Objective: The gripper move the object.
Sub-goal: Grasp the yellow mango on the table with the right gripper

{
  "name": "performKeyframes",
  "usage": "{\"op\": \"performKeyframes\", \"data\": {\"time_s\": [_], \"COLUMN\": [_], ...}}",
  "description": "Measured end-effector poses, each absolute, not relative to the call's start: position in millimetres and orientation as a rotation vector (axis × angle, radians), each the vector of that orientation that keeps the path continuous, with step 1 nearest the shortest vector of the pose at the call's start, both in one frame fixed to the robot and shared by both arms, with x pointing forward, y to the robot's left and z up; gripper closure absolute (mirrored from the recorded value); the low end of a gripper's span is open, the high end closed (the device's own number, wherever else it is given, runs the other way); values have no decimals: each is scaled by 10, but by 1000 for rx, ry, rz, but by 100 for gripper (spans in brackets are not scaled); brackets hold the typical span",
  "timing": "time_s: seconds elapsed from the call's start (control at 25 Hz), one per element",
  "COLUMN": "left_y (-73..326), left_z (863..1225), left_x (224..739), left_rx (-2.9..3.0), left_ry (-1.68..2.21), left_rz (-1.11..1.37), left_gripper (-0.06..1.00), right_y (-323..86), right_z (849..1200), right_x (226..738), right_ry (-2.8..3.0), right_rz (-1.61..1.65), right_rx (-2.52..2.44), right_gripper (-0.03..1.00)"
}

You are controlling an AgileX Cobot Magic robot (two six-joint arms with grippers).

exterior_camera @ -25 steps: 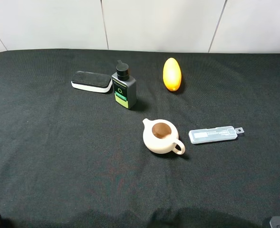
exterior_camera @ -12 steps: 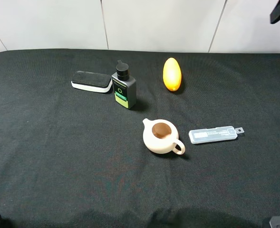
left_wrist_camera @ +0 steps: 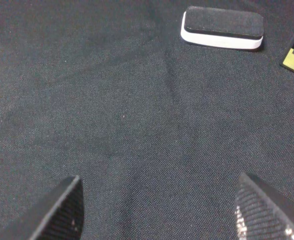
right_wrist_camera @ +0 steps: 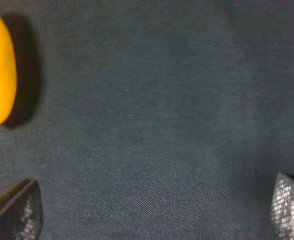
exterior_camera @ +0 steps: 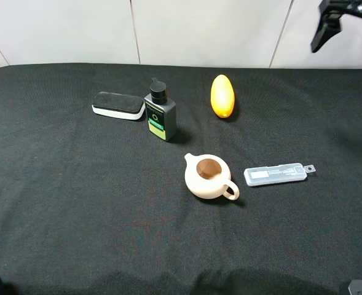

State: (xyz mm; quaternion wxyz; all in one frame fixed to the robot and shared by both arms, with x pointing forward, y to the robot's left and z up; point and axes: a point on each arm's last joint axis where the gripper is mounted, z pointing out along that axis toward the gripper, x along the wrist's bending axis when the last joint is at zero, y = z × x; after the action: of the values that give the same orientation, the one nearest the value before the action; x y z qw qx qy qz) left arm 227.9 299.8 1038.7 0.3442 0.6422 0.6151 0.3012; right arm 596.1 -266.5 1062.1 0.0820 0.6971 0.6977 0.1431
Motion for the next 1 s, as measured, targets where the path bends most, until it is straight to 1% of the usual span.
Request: {"op": "performKeyframes", "data": {"time_s": [0.24, 0.6, 0.8, 1.0], "left_y": [2998, 2998, 2998, 2998], "left_z": [10387, 10387, 10387, 10387], "left_x": [2279, 2279, 2279, 2279], "left_rx": [1668, 1668, 1668, 1668], "left_ry": [1598, 1598, 1598, 1598], "left_rz": [782, 782, 782, 782], "left_gripper": [27, 27, 27, 27], "right_y": [-2283, -1650, -1406, -1245], "right_z": [10416, 10224, 10089, 9933], "right_x": [6182, 6361, 6441, 6547], "right_ry": [2173, 2263, 2292, 2309], "right_rz": [432, 450, 447, 443], "right_rx": [2041, 1998, 2001, 2018], "right_gripper": [27, 27, 27, 27]}}
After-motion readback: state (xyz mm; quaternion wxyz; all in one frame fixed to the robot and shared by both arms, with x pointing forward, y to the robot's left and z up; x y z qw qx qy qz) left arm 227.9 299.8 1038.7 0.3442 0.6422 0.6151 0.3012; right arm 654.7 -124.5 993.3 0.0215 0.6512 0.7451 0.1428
